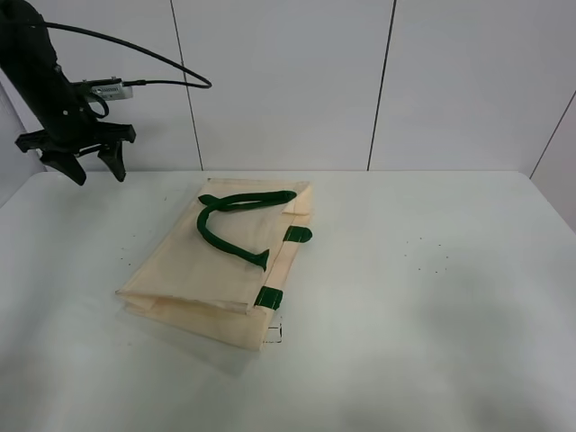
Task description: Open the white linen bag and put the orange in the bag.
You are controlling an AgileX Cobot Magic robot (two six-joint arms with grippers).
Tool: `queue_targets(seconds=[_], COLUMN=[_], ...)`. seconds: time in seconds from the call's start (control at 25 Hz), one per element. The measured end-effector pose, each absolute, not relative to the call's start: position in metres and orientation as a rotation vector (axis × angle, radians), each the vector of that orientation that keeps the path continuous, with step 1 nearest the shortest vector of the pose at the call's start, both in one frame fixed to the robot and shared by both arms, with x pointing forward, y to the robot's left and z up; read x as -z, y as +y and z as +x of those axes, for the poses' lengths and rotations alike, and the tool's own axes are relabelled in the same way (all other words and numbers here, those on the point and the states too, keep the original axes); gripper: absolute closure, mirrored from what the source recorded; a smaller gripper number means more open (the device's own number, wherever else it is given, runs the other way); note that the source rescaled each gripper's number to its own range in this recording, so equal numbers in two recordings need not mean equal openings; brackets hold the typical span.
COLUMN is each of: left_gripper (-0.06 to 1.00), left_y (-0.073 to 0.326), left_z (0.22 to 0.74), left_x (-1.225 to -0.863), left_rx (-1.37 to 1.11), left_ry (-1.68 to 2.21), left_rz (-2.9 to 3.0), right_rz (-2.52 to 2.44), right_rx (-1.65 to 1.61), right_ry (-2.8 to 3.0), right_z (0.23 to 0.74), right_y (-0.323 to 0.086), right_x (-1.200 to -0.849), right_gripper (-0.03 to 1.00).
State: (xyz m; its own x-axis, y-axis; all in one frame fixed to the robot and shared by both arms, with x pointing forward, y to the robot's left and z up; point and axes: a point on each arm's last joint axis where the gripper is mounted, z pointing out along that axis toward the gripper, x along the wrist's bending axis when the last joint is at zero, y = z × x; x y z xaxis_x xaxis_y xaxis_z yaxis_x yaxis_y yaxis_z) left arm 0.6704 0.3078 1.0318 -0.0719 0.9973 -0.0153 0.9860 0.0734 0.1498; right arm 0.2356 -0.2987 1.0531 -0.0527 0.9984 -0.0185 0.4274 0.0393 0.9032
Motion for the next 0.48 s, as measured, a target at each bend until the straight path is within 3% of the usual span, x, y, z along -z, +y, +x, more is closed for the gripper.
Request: queue_targets(seconds=[0.48], left_gripper=[0.1], left_y=[0.305], left_z=[0.48], left_x=[-1.073], left_rx=[-0.112], left_ry=[2.25], left_rz=[2.078], right_rz=[1.481], right_rx=[-0.979], right_ry=[1.579], right_z=[0.236], right_y=[-0.299], right_x=[-1.053], right_gripper=[-0.03])
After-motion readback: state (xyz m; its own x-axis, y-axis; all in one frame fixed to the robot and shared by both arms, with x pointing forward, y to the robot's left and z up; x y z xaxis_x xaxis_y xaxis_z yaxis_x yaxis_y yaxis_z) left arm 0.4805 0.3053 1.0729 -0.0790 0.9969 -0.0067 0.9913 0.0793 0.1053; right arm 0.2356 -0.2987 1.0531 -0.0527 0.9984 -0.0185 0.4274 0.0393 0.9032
